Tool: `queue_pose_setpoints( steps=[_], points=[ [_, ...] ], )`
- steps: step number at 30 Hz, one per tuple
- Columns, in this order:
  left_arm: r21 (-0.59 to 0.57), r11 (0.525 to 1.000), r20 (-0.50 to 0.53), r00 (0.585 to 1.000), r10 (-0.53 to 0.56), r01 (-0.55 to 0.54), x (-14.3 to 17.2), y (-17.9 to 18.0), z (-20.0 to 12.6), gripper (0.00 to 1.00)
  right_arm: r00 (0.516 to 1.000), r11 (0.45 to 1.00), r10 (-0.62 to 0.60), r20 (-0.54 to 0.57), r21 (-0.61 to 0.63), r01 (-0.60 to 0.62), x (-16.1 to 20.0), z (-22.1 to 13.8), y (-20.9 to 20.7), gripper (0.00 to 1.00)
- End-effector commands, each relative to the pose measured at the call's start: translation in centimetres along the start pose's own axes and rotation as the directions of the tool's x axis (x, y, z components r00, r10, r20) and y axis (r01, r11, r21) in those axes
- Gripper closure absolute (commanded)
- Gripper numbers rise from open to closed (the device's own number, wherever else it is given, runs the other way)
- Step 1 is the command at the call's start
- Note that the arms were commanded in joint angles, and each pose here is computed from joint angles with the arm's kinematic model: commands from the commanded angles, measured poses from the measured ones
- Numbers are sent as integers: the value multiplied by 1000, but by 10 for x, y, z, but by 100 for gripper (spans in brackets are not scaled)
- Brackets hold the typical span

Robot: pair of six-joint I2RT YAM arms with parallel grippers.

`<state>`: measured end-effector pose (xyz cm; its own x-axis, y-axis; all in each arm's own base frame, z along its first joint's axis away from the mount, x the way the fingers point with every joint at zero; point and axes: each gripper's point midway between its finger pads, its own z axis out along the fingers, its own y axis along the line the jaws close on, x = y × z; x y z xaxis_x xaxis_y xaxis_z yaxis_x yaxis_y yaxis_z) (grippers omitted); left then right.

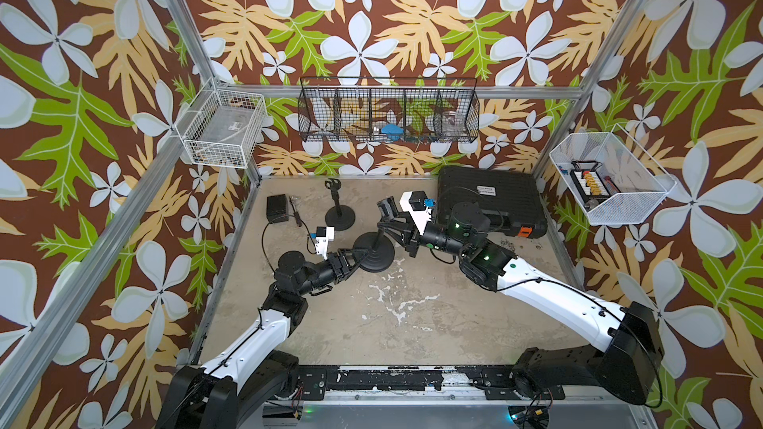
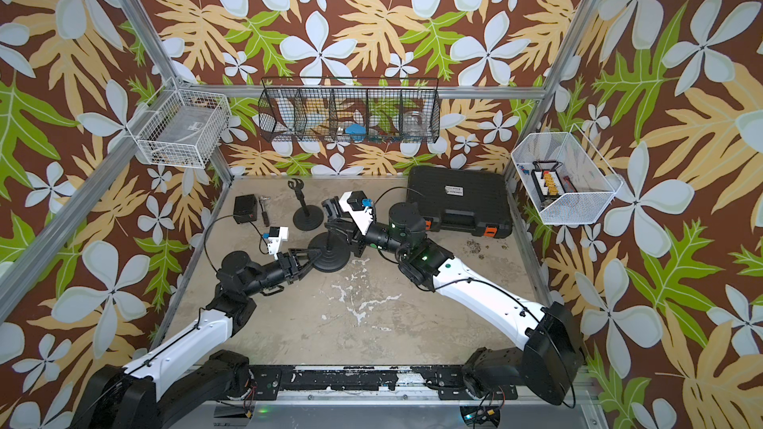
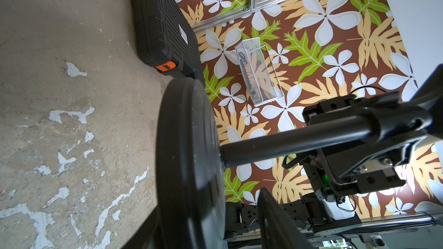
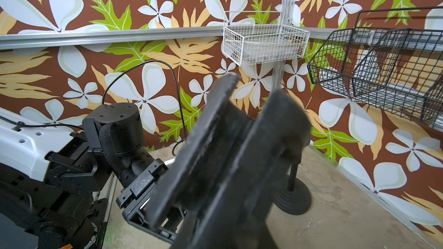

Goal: Assemble a microphone stand
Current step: Screw the microphone stand pole into the microphone stand base.

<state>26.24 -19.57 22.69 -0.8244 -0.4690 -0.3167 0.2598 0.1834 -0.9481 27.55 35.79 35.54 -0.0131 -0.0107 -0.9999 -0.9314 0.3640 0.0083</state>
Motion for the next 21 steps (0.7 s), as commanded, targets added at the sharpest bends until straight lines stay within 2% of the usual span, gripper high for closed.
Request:
queue_pose_setpoints(
  steps=[1,11,18,21],
  points=[
    [31,999,22,1000,17,-18,-6,-10,0,48,994,999,-38,105,9,37,-26,-2,1,100],
    [35,999,34,999,10,-11,-8,-13,0,60,991,1000,-28,134,5,27,-28,-3,4,100],
    [53,999,60,998,1,-5,-12,-17,-2,80,990,999,-35,134,27,32,-28,-2,5,100],
    [68,998,57,998,2,-6,-13,-22,-1,84,990,999,-38,133,37,34,-25,-1,5,100]
  ],
)
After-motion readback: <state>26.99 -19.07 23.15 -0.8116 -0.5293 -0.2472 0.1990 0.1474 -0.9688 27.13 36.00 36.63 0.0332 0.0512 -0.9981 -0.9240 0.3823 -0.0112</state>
